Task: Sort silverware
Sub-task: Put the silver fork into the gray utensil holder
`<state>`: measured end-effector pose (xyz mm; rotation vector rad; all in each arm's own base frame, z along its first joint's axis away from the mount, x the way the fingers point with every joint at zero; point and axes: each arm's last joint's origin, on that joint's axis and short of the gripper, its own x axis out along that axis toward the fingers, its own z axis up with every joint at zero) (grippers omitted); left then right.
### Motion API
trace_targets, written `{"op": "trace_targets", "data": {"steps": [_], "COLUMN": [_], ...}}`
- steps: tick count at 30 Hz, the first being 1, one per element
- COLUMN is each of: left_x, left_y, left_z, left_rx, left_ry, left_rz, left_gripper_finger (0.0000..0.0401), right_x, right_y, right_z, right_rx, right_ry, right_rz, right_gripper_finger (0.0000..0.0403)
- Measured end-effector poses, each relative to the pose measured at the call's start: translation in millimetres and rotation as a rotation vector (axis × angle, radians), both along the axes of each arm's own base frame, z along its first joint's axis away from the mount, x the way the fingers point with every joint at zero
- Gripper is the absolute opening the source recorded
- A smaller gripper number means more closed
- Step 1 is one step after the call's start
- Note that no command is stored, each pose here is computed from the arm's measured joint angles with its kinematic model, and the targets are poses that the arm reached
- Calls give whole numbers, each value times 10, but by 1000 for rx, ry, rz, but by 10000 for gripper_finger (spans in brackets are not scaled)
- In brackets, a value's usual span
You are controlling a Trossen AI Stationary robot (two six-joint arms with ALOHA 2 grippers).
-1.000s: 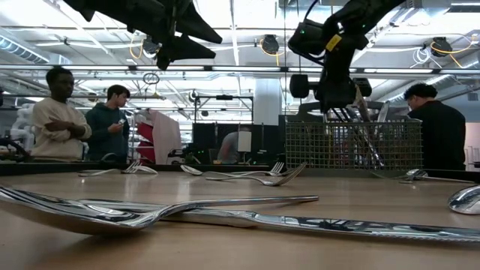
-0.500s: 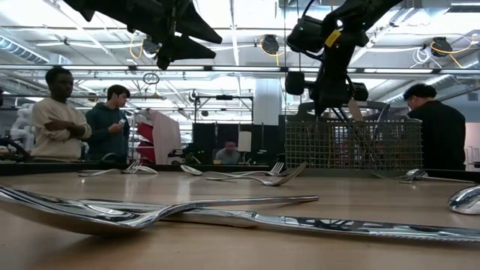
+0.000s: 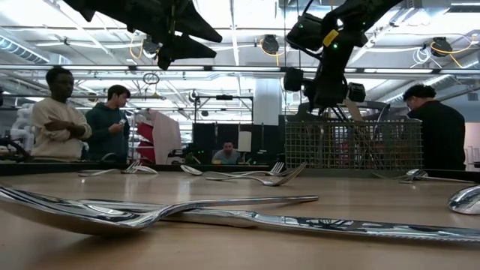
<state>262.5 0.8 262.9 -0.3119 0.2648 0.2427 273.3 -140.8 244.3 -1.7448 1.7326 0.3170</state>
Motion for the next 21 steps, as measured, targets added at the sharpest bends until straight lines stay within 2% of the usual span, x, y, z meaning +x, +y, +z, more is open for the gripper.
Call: {"op": "trace_targets", "data": {"steps": [6, 13, 16, 18, 21], "left_x": [0, 4, 7, 11, 11], "left_y": [0, 0, -5, -8, -16], "left_z": [1, 13, 37, 62, 100], "left_rx": [-2, -8, -15, -18, -25], "left_ry": [-1, -16, -38, -41, -50], "left_rz": [0, 1, -18, -29, -55], "left_gripper_finger": [192, 192, 192, 192, 192], "right_x": [74, 196, 264, 312, 382], "right_y": [-47, -51, 47, 145, 323], "right_z": [285, 844, 1065, 1190, 1328], "right_rx": [-92, -165, -153, -107, 29], "right_ry": [-77, -301, -502, -713, -1086], "right_rz": [-42, -90, -132, -192, -323], "right_gripper_finger": [105, 106, 104, 101, 98]}}
